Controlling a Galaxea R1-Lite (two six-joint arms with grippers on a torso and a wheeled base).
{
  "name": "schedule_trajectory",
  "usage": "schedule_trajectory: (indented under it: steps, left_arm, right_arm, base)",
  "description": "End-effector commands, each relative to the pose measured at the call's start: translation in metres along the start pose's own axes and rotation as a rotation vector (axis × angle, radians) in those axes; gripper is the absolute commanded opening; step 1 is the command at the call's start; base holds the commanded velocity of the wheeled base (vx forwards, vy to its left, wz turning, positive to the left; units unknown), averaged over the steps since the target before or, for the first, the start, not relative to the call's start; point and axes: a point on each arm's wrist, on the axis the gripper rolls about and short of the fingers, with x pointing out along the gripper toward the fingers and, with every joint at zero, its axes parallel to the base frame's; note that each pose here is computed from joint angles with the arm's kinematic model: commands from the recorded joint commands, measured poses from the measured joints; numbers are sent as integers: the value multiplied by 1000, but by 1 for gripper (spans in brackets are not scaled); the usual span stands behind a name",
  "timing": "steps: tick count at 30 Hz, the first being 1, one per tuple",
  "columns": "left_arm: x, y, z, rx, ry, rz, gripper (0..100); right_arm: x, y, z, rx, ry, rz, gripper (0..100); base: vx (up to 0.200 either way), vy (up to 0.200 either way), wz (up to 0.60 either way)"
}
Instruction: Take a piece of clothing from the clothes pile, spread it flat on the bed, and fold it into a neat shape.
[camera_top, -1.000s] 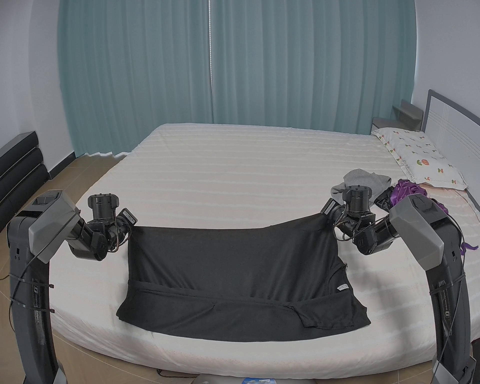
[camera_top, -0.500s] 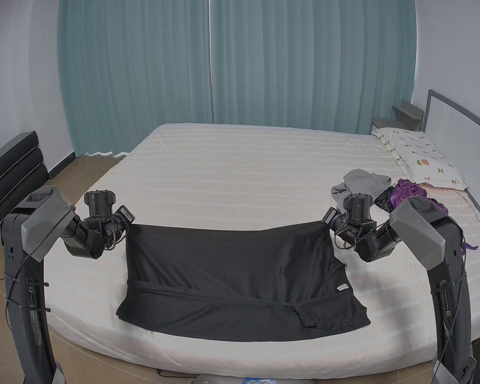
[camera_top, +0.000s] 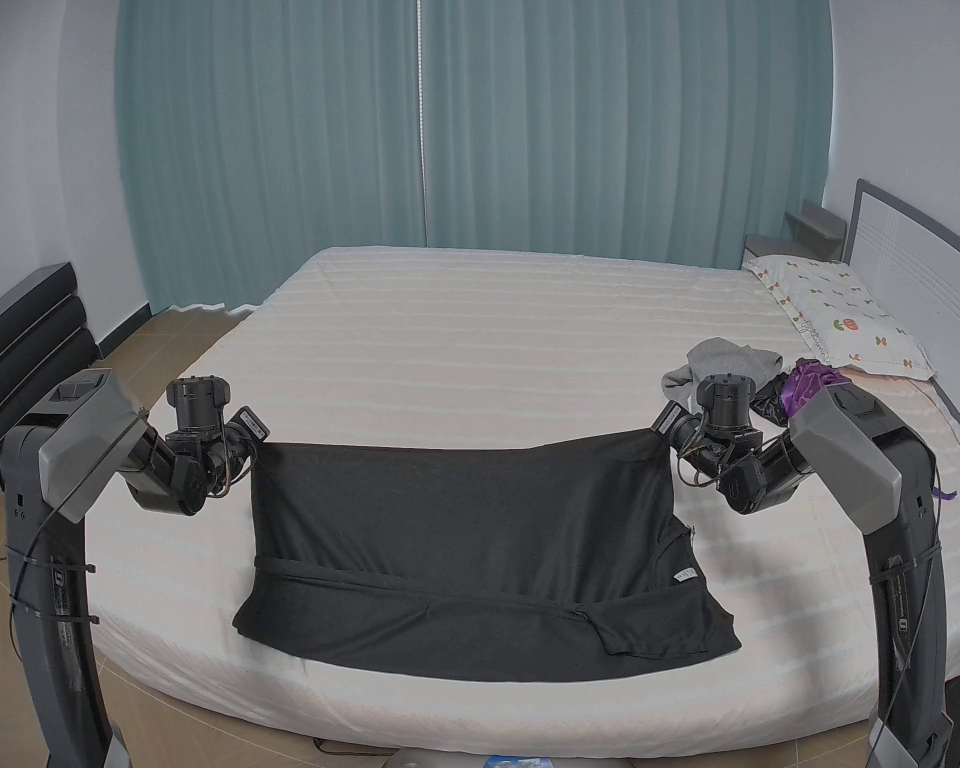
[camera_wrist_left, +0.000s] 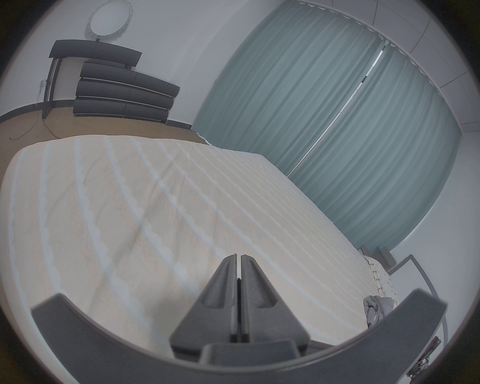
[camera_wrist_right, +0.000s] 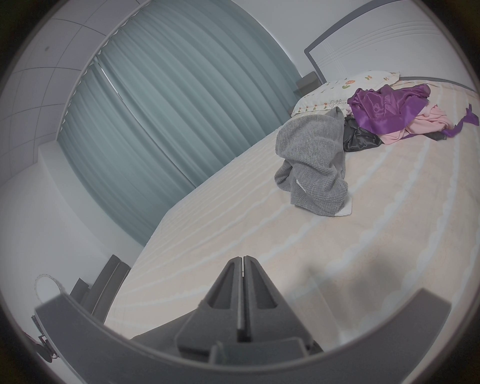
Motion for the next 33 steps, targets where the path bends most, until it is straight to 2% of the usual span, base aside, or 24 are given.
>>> schedule_trajectory:
  steps: [1,6,13,20,33]
  left_arm:
    - [-1,-1,1,-1,-3,-2,0]
    - [-1,0,2,-2,-3,0,0]
    - [1,2,-1,13,4,6,0]
    - [1,4,-3,17,10,11,0]
    - [0,11,-16,23,51,33,0]
  right_arm:
    - [0,-2,-4,-2,12,-6,0]
    - [-2,-3,-9,-5,51,12,0]
    - [-8,5,8,3,17,32,0]
    - [-16,-4,2,-1,56,5,0]
    - [-28,-1,3,-1,103,19,0]
  base:
    - [0,0,0]
    - [0,0,0]
    - [0,0,0]
    - [0,0,0]
    - [0,0,0]
